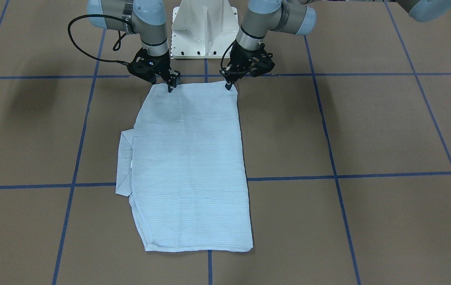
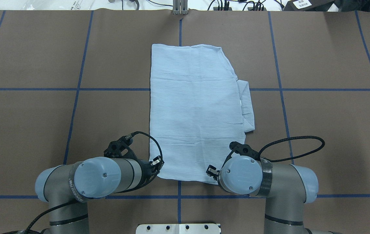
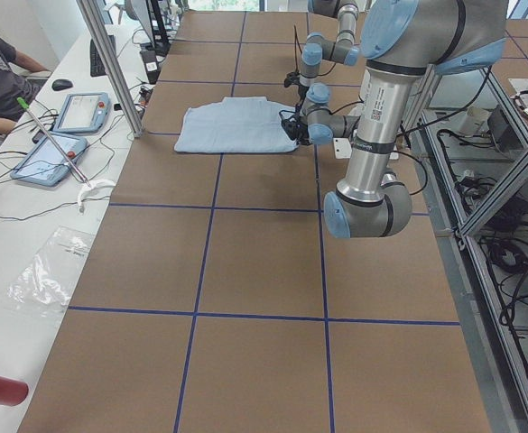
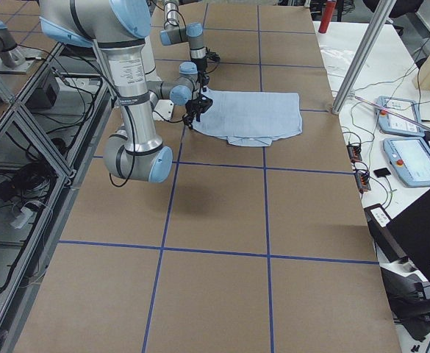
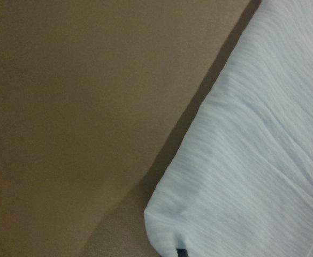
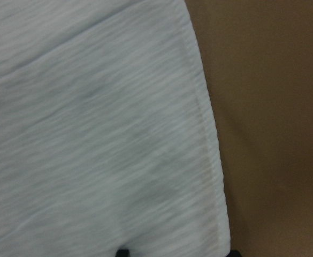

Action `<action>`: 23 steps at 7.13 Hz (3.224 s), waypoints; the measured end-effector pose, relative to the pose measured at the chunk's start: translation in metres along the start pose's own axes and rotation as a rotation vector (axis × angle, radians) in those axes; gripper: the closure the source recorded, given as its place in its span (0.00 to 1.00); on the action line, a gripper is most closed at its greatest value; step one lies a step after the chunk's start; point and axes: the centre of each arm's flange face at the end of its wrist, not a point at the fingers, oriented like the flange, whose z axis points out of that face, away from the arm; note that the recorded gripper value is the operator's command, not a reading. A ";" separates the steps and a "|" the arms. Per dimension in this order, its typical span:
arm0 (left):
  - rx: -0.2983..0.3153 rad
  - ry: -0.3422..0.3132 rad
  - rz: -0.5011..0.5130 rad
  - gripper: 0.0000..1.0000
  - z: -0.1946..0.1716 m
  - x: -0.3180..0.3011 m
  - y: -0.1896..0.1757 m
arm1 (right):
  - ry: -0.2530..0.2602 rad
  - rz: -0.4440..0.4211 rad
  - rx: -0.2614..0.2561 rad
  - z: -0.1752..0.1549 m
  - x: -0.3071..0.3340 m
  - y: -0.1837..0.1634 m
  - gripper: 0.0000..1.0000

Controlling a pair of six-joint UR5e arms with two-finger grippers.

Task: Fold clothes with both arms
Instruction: 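Grasp the near corners of the folded shirt with both grippers, then lift the near edge with both grippers and carry it away from the robot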

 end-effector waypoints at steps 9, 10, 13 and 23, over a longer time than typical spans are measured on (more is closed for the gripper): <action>0.002 0.009 -0.003 1.00 -0.004 0.003 -0.003 | -0.029 0.027 -0.020 -0.020 -0.009 -0.017 1.00; -0.002 0.024 -0.002 1.00 -0.012 0.007 -0.004 | -0.051 0.046 -0.024 -0.031 -0.011 -0.020 1.00; -0.032 0.074 0.005 1.00 -0.061 0.023 0.001 | -0.153 0.088 -0.042 -0.087 -0.015 -0.032 1.00; -0.139 -0.060 0.033 1.00 -0.142 0.020 0.023 | -0.247 0.010 -0.227 -0.165 -0.001 -0.013 1.00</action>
